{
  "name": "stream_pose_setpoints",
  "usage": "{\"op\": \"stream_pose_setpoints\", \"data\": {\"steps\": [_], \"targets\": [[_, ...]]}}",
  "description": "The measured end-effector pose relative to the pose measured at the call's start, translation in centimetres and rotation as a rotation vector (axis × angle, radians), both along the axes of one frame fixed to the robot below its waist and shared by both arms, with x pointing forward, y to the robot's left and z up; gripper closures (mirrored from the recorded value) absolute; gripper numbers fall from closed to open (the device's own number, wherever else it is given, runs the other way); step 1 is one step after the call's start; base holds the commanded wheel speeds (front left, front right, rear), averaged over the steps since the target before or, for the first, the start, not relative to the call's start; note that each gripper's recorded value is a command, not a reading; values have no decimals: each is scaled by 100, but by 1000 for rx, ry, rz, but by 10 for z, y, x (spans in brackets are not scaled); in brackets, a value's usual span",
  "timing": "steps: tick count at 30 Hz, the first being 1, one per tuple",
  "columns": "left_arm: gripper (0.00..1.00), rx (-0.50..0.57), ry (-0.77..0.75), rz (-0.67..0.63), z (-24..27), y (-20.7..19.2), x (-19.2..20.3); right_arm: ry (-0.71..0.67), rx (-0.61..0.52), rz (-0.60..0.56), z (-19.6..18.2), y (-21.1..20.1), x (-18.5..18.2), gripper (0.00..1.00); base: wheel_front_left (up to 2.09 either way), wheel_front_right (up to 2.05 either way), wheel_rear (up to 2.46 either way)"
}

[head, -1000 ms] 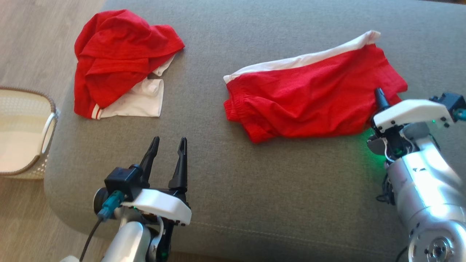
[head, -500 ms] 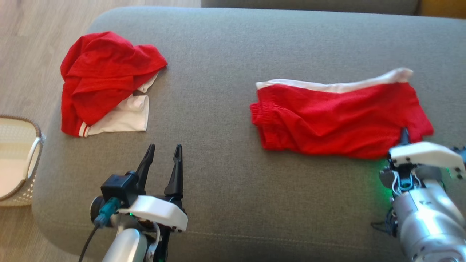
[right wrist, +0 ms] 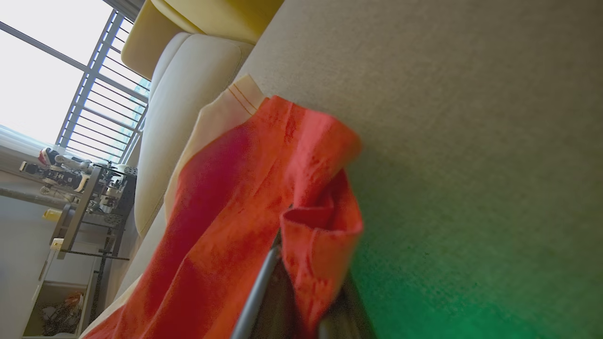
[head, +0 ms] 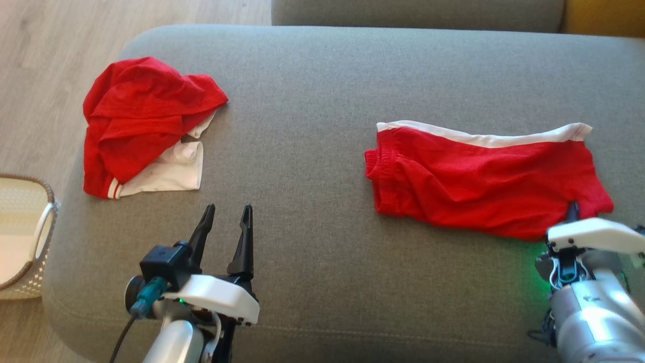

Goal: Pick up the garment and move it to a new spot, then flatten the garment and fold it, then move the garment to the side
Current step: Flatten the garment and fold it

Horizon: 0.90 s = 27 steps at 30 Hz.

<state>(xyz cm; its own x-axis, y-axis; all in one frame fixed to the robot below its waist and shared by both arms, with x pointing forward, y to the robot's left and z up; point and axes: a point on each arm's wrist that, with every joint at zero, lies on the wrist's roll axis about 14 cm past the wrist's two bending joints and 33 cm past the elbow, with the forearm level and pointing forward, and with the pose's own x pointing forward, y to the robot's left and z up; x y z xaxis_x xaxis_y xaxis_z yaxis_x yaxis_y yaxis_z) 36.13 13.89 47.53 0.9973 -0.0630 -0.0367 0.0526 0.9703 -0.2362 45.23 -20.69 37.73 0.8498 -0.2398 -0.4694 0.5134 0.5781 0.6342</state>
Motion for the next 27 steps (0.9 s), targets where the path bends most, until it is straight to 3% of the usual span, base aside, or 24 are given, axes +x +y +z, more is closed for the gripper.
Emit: {"op": "stream_pose_setpoints", "data": {"steps": [9,19,22,27], "targets": [[0,1,-22,29,7,10,-9,-151,-93,204,64,46,47,100,0,0,0],[0,-1,-10,76,3,24,-21,-348,-127,489,111,132,60,100,0,0,0],[0,-1,-8,87,2,27,-22,-351,-102,606,94,164,34,100,0,0,0],[0,0,-3,99,1,31,-23,-268,-94,701,56,182,0,100,0,0,0]]}}
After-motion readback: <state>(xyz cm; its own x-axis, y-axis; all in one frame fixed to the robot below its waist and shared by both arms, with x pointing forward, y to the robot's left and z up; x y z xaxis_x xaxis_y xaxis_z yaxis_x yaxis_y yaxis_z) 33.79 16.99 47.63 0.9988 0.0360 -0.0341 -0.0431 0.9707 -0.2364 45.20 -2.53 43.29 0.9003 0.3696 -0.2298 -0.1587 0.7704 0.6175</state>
